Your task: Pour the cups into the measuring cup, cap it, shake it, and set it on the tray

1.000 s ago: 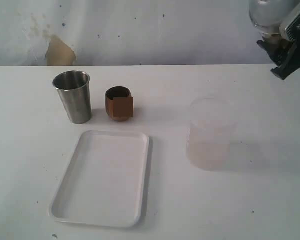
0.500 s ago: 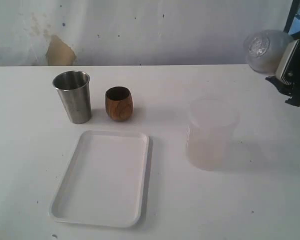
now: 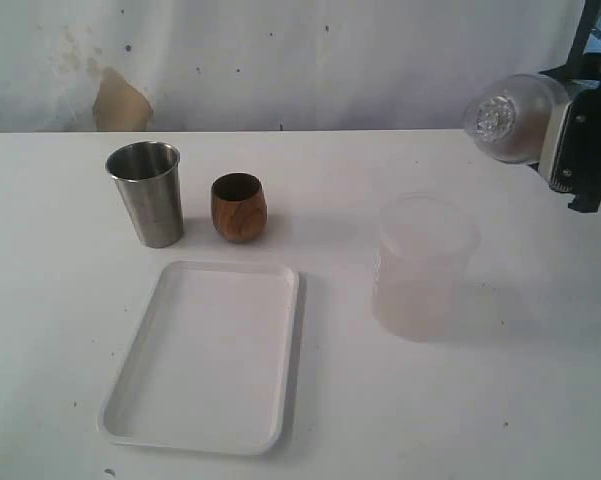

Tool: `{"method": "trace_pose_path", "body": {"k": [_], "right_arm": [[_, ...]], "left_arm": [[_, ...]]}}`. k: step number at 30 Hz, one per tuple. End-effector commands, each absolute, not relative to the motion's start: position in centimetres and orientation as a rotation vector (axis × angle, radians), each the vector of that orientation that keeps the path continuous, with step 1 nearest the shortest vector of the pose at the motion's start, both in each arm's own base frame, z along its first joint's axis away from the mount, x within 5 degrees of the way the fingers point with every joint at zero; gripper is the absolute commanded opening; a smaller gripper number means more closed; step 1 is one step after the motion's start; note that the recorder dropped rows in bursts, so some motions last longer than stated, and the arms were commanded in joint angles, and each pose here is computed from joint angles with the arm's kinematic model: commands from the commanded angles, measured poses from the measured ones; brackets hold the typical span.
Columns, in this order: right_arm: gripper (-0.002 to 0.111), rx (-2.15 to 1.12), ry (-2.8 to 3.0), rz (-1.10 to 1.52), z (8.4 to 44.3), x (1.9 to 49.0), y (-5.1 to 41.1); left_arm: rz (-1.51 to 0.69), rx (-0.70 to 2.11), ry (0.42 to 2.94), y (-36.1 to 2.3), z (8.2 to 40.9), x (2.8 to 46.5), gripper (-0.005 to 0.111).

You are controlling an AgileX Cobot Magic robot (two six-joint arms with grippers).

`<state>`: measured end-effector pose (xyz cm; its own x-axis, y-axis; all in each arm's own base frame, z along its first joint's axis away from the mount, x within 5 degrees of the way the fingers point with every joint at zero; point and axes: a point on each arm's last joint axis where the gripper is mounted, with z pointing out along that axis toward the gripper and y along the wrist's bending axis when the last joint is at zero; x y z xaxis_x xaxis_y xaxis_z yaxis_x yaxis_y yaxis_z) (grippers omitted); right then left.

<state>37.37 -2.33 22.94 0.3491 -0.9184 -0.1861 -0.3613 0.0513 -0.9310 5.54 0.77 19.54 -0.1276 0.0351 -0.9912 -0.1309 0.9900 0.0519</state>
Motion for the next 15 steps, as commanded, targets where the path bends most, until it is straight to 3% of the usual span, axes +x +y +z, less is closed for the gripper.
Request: {"method": "trace_pose_path", "body": {"k": [1, 15], "right_arm": [[0.0, -1.526, 1.125, -0.667, 24.23, 37.59, -1.05], [0.0, -1.654, 1.024, -0.767, 23.98, 37.68, -0.07]], "left_arm": [[0.137, -0.077, 1.685, 0.76, 19.49, 5.54, 0.001], [0.137, -0.077, 1.685, 0.76, 19.49, 5.54, 0.001]]}}
